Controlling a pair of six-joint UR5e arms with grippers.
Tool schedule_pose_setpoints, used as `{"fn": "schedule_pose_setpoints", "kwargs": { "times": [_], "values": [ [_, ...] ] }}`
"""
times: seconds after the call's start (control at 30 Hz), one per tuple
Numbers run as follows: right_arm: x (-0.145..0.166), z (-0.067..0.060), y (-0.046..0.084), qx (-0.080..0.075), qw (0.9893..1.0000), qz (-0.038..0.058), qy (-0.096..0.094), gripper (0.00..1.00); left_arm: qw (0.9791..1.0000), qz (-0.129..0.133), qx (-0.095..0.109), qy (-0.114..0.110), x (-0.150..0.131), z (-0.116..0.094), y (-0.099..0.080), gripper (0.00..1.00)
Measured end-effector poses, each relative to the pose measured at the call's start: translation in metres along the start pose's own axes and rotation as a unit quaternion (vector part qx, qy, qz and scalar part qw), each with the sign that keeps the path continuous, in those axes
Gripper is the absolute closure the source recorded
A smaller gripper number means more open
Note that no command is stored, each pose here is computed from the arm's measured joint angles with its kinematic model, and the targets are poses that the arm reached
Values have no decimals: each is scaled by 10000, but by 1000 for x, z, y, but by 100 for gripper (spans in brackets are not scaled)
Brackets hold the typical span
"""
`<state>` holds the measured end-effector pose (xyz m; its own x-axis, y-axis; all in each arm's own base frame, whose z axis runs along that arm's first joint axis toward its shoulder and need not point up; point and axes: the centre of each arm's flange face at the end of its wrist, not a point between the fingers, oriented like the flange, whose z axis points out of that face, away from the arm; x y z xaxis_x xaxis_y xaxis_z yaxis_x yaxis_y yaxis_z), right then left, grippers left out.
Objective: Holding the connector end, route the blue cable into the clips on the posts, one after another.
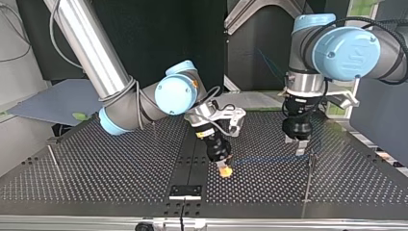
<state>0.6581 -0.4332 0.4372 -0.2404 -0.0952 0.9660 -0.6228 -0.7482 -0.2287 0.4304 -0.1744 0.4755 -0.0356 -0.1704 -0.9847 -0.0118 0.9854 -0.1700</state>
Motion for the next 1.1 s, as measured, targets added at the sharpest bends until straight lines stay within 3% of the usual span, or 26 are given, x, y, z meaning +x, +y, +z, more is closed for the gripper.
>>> {"fn": "schedule_pose_setpoints", "kwargs": {
  "times": [0.23, 0.43, 0.93, 1.1],
  "values": [
    [-1, 0, -3, 26, 10000, 2, 5, 100, 9992, 364, -55, 164, 20, 19, 5, 0],
    [-1, 0, -5, 44, 10000, -1, 6, 100, 9980, 615, -91, 83, 23, 27, 9, 0],
    [-1, 0, -4, 40, 10000, 3, 5, 100, 9971, 739, 54, 157, 21, 17, -2, 0],
    [-1, 0, -4, 34, 10000, 2, 6, 100, 9976, 689, 15, 20, 8, 7, -3, 0]
  ]
}}
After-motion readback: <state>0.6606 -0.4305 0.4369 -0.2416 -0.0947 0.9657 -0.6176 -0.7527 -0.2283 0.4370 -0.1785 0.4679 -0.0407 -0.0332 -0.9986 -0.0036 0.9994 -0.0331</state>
